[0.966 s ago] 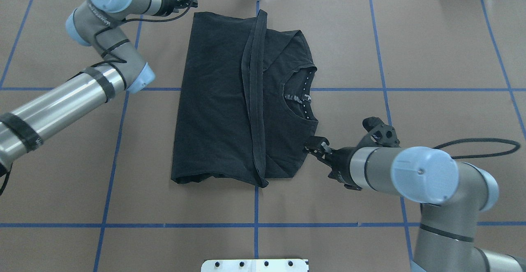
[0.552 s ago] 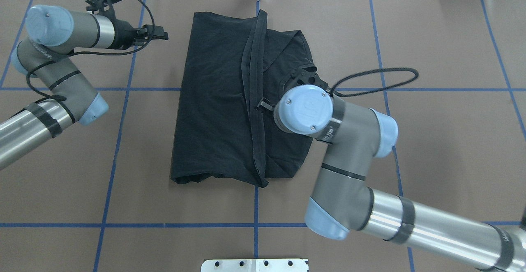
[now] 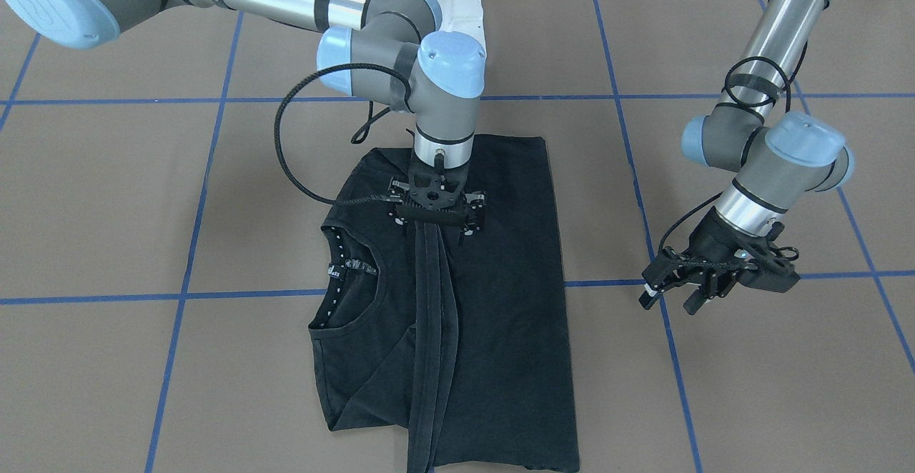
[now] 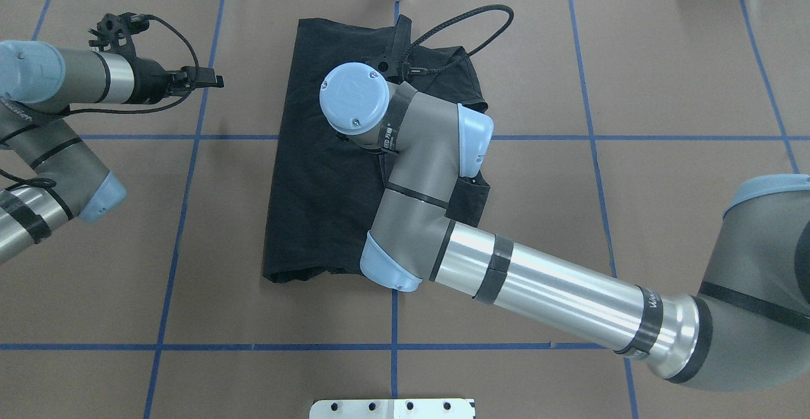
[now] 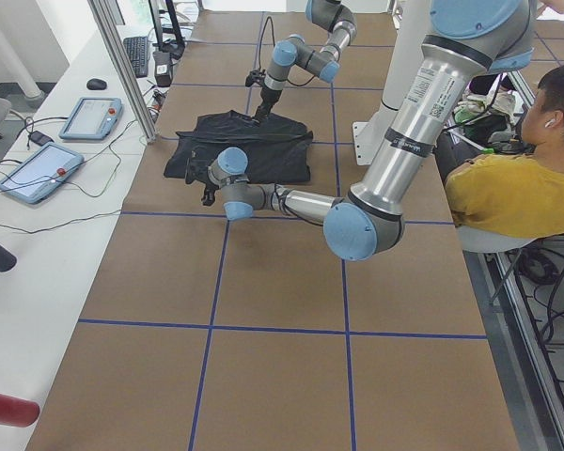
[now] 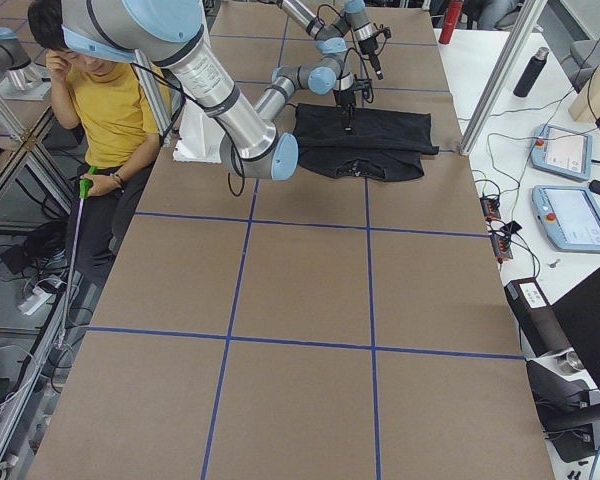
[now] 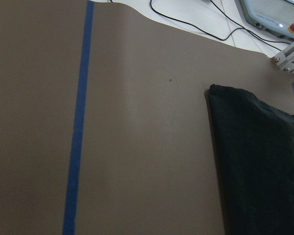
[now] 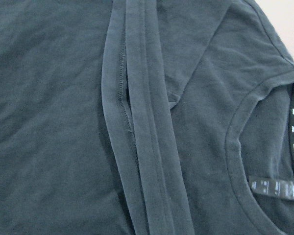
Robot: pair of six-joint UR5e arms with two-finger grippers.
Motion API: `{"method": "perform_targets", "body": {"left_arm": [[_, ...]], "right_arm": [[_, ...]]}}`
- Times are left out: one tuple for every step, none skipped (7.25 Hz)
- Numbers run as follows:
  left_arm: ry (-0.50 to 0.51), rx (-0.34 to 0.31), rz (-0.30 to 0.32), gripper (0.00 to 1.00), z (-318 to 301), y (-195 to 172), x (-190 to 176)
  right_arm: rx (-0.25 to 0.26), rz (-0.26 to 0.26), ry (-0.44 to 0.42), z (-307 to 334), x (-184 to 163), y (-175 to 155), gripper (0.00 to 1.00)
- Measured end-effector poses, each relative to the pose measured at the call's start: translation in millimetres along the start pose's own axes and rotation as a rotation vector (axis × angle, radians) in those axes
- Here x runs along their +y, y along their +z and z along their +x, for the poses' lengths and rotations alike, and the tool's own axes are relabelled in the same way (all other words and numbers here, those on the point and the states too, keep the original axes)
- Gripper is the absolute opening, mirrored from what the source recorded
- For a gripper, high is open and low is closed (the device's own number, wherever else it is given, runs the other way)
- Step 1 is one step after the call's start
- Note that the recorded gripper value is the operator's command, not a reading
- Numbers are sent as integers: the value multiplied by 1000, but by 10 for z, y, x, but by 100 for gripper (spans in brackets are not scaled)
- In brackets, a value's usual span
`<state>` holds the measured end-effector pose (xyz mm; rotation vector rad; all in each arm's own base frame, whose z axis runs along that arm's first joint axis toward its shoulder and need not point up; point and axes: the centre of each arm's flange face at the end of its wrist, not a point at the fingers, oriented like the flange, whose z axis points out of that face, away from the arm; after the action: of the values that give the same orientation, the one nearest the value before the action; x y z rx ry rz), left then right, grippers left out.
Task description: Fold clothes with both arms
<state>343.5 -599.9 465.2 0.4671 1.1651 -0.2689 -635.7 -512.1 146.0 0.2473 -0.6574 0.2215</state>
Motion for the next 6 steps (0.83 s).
{"method": "perform_targets", "body": {"left_arm": [[-1,-3,1,100,-21,0,10],[-1,-4,1,100,-25,0,13],[-1,-4,2,100,-25,-2,13],[-1,-4,3,100,-27,-3,11],[-2,-5,3,100,-32,-1,12],[-3,-6,3,100,-36,2,13]], "right_arm": [[41,-12,-103,-29,-48,172,92],[77,-27,-176,-23,-70,337,93],[105,-44,-223,-21,-77,476,93],[124,-60,-237,-31,-118,597,93],[127,-72,-237,-56,-199,683,92],[119,-81,-230,-52,-307,730,92]]}}
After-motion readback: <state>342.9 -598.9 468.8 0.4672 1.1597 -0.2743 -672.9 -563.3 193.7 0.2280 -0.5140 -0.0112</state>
